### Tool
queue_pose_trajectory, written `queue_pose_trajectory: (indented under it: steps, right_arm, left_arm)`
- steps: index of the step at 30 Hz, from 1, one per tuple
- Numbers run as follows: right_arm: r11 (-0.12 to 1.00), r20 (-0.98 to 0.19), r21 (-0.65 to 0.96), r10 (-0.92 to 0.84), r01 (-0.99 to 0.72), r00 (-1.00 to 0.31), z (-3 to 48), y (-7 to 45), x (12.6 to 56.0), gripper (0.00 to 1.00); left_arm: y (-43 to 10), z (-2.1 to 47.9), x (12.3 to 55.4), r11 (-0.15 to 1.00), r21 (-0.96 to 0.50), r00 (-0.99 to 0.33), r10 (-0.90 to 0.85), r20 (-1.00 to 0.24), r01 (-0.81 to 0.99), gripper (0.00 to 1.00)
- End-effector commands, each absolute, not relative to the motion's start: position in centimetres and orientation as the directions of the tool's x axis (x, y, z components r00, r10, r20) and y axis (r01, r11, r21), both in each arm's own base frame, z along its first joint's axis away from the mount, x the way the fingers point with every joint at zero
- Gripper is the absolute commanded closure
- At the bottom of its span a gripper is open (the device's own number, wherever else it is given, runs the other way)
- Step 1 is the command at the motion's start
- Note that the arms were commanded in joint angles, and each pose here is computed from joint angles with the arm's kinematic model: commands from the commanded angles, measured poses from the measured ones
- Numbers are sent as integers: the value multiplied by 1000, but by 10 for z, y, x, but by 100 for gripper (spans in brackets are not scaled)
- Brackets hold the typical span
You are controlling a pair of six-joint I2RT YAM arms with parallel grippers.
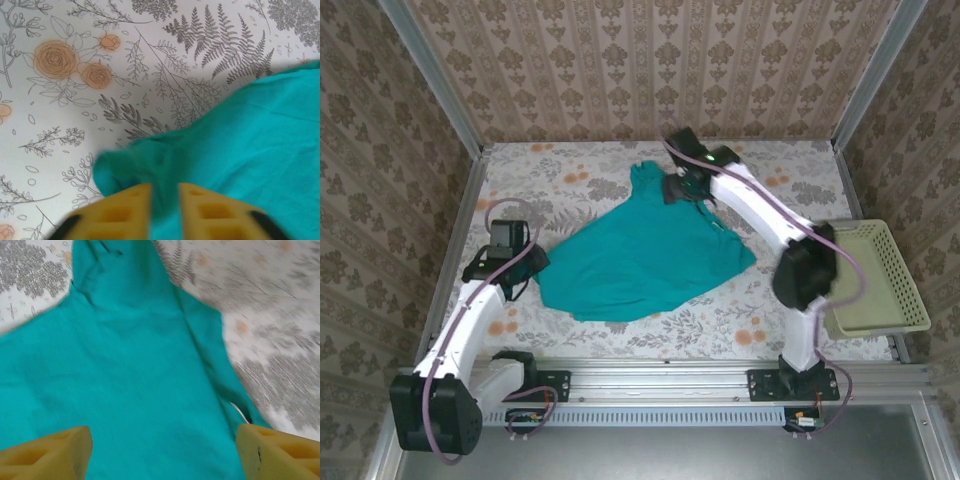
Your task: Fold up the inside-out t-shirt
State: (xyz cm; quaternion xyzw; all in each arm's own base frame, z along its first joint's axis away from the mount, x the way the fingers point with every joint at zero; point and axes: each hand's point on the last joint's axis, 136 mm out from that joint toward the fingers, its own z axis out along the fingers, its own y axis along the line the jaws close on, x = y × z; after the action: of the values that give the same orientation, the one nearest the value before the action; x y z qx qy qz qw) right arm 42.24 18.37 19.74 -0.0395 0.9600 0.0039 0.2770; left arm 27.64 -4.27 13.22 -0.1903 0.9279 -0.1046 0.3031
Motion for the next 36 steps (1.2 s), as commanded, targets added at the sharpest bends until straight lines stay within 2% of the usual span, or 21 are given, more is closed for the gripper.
queue_pose_trajectory:
  steps: [1,3,8,14,21,26,32,36]
  right_arm:
    - [999,-609,33,25,6,-793,203,154,396,23]
    - [998,-589,38,57,42,-806,186,138,368,23]
    - [980,-532,75,195,183,-824,138,104,313,23]
    - [939,-463,194,343,284,-817,87,93,292,23]
    - [886,-384,318,446,338,-809,59,99,300,26]
    - [886,-348,309,443,345,-826,44,106,311,31]
    - [900,-348,263,425,348,-835,36,102,336,42]
    - [910,-350,236,406,340,-844,34,101,360,46]
  left_arm:
    - [-60,177,287,959,-219,-739,-278,-613,-179,50]
    - [-76,204,295,978,-172,-713,-206,-671,-120,39]
    - [-155,235,331,974,-196,-672,-69,-737,114,25]
    - [-242,202,391,940,-206,-659,25,-751,271,15]
    - [-303,130,454,931,-195,-724,96,-683,307,13]
    - [-331,86,476,924,-209,-766,123,-631,320,15]
    - [-322,44,483,948,-173,-825,131,-550,266,24]
    - [-297,29,477,962,-180,-864,89,-496,203,28]
